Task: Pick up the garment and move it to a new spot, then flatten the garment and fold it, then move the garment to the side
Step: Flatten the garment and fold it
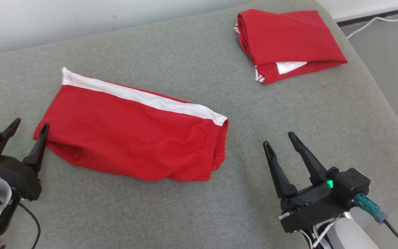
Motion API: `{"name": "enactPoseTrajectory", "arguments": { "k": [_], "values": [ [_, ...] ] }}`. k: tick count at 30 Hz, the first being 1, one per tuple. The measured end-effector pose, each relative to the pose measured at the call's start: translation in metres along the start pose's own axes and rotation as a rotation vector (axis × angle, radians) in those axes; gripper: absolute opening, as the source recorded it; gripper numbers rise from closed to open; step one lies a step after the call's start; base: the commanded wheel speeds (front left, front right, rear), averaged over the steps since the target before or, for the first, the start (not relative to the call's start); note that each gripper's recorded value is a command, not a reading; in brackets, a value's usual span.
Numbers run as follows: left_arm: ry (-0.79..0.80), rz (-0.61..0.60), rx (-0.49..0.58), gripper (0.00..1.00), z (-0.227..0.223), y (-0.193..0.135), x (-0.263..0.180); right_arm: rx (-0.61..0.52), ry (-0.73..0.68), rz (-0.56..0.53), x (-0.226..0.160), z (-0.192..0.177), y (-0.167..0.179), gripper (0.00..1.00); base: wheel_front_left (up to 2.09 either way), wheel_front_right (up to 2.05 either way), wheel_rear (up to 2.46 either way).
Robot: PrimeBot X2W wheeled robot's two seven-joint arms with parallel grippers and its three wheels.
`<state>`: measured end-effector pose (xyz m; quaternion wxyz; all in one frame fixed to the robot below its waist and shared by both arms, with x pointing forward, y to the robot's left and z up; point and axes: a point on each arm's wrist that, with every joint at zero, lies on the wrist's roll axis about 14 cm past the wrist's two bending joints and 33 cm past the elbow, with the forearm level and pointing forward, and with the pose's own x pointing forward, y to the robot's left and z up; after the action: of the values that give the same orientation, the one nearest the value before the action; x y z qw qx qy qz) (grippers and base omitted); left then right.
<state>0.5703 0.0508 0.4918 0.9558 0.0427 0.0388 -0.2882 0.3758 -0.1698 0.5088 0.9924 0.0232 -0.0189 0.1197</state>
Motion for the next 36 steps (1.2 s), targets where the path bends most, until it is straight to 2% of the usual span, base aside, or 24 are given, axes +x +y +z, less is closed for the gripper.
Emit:
{"name": "enactPoseTrajectory", "arguments": {
  "k": [8, 17, 18, 19, 20, 21, 28, 36],
  "values": [
    [0.122, -0.037, -0.039, 1.00, -0.039, -0.015, 0.015, 0.009, 0.022, -0.031, -0.002, -0.006, -0.006, 1.00, 0.00, 0.00, 0.00],
    [0.239, -0.029, -0.104, 1.00, -0.071, -0.013, 0.023, 0.012, 0.037, -0.058, -0.003, -0.010, -0.012, 1.00, 0.00, 0.00, 0.00],
    [0.267, -0.034, -0.114, 0.75, -0.077, -0.015, 0.023, 0.015, 0.040, -0.060, -0.003, -0.011, -0.012, 1.00, 0.00, 0.00, 0.00],
    [0.267, -0.034, -0.114, 0.75, -0.077, -0.015, 0.023, 0.015, 0.040, -0.060, -0.003, -0.011, -0.012, 1.00, 0.00, 0.00, 0.00],
    [0.274, -0.036, -0.113, 0.47, -0.078, -0.015, 0.023, 0.015, 0.040, -0.060, -0.003, -0.011, -0.012, 1.00, 0.00, 0.00, 0.00],
    [0.282, -0.037, -0.119, 0.00, -0.078, -0.016, 0.023, 0.015, 0.041, -0.060, -0.003, -0.012, -0.012, 1.00, 0.00, 0.00, 0.00],
    [0.270, -0.047, -0.096, 0.00, -0.072, -0.023, 0.015, 0.009, 0.031, -0.043, -0.001, -0.009, -0.010, 1.00, 0.00, 0.00, 0.00],
    [0.228, -0.029, -0.107, 0.00, -0.062, -0.029, -0.016, -0.001, 0.008, -0.004, -0.001, -0.002, -0.001, 1.00, 0.00, 0.00, 0.00]
  ]
}}
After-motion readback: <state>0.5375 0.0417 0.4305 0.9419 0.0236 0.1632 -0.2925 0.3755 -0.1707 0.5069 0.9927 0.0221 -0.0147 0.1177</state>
